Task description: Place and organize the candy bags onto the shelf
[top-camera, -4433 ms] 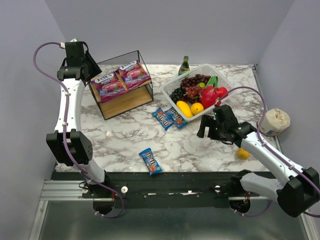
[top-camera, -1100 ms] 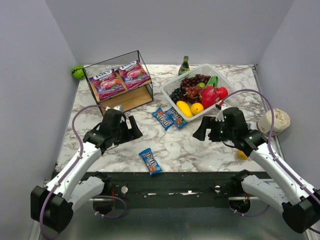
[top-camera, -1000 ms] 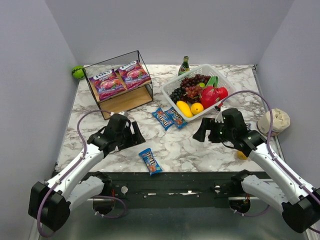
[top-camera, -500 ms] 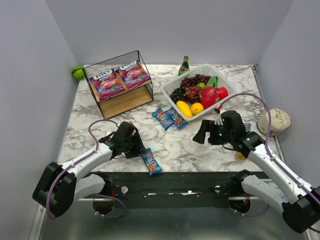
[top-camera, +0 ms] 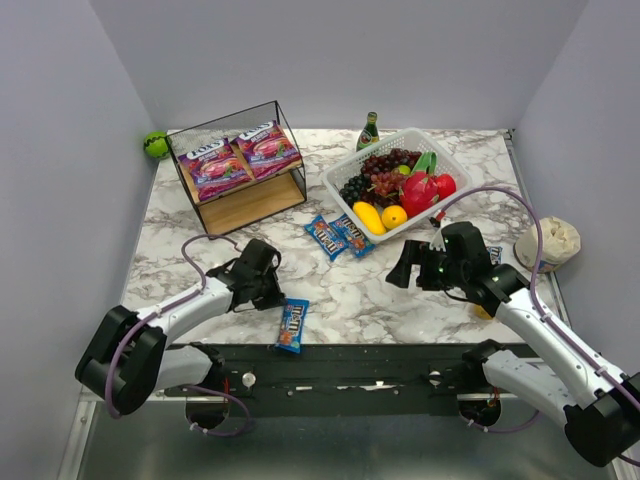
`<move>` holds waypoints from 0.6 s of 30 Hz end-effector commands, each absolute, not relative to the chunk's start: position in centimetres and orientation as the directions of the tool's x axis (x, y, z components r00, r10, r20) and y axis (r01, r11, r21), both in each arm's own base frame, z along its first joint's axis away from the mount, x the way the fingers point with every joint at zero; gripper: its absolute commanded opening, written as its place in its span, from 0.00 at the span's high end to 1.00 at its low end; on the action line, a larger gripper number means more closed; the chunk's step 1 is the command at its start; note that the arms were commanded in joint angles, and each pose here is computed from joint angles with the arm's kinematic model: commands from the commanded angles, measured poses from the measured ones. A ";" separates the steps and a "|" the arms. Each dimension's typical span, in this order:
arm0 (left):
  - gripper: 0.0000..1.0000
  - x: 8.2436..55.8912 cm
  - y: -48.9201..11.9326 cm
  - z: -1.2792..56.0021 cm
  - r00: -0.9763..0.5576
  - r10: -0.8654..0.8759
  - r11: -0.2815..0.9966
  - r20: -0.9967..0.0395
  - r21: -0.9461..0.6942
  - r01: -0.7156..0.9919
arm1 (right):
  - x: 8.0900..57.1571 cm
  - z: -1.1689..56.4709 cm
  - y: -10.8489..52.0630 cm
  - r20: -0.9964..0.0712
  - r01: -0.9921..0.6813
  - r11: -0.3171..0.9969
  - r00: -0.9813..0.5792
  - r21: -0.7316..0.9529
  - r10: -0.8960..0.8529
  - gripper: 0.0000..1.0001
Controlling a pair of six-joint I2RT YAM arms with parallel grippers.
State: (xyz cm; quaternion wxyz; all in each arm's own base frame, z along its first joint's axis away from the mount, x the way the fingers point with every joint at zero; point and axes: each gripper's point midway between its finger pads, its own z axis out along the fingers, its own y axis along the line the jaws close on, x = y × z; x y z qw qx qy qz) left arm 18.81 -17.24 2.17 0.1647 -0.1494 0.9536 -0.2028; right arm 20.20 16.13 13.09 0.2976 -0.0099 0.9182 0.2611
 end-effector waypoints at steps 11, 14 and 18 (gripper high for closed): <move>1.00 24.3 -12.9 4.3 -0.782 -0.369 0.929 -0.502 -0.227 -0.293 | 21.5 13.2 15.7 -0.581 -0.170 0.884 -0.803 0.435 0.131 0.01; 1.00 25.0 -12.1 4.6 -0.747 -0.409 0.912 -0.523 -0.212 -0.351 | 21.7 13.5 15.8 -0.586 -0.177 0.883 -0.800 0.435 0.128 0.01; 1.00 25.5 -9.7 4.7 -0.658 -0.491 0.858 -0.571 -0.185 -0.479 | 21.7 13.6 15.9 -0.588 -0.181 0.880 -0.799 0.438 0.129 0.01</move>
